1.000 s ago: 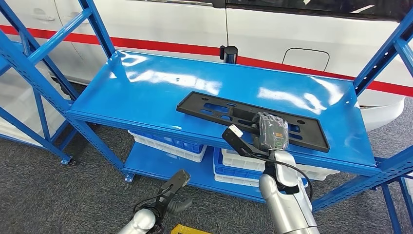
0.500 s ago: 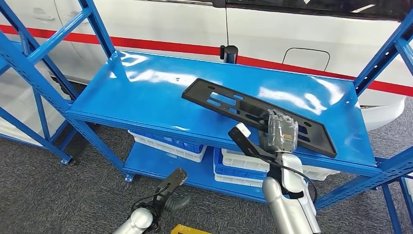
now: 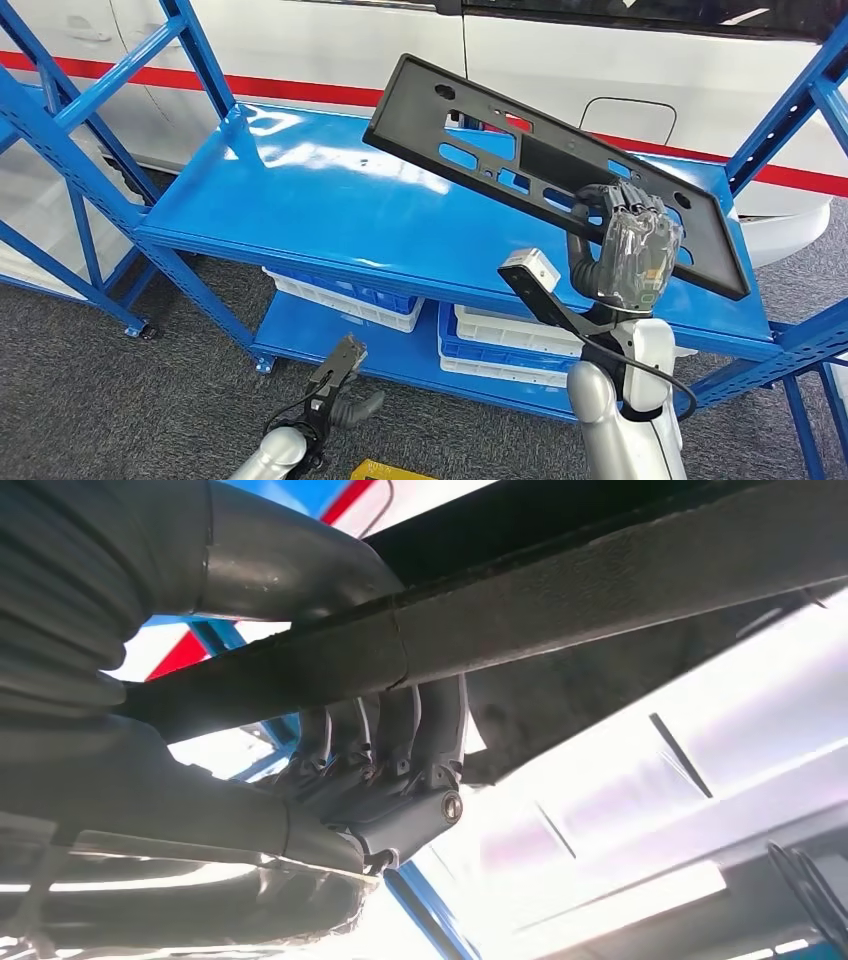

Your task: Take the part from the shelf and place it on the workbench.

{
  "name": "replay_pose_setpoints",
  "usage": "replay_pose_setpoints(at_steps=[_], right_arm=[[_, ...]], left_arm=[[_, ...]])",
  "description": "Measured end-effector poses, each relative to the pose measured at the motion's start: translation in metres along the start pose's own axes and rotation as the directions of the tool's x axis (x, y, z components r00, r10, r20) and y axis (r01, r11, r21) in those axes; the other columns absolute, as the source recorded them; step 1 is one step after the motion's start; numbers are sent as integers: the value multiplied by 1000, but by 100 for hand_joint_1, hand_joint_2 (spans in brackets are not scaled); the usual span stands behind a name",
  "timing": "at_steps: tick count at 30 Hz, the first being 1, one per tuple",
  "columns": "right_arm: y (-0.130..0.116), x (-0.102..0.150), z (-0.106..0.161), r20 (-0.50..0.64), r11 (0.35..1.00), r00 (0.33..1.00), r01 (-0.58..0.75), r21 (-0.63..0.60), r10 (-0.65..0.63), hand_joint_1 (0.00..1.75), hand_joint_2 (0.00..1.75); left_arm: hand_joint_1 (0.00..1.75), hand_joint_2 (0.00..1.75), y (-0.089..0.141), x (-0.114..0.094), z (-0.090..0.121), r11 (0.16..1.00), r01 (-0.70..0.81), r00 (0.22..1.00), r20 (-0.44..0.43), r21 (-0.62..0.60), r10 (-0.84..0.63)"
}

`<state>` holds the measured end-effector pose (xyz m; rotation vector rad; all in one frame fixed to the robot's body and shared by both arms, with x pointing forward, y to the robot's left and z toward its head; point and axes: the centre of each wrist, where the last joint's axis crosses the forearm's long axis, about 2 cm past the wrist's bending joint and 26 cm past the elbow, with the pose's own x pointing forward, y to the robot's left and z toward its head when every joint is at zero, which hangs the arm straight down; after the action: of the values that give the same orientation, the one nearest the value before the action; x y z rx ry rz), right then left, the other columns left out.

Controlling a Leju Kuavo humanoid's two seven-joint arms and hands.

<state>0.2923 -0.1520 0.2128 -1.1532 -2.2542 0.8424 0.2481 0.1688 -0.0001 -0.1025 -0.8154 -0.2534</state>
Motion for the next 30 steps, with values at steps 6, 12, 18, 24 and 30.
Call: replay_pose_setpoints(at_steps=[6, 12, 18, 24, 30], right_arm=[[-6, 2, -5, 28, 999, 1000, -3, -46, 4, 175, 175], [-10, 3, -6, 36, 998, 999, -3, -66, 6, 175, 175], [-24, 6, -7, 49, 986, 997, 67, -153, -60, 175, 175], [-45, 9, 10, 54, 931, 968, 249, -268, -243, 175, 175], [-60, 13, 36, 48, 831, 886, 449, -328, -460, 175, 175]], left_arm=[[0, 175, 2, -11, 1, 1000, -15, 1000, -17, 6, 15], [0, 175, 4, -14, 1, 1000, -15, 1000, -24, 8, 15], [0, 175, 5, -22, 2, 999, -43, 999, -25, 7, 44], [0, 175, 7, -37, 5, 998, -67, 997, -35, 15, 68], [0, 175, 12, -52, 9, 996, -79, 996, -39, 46, 81]])
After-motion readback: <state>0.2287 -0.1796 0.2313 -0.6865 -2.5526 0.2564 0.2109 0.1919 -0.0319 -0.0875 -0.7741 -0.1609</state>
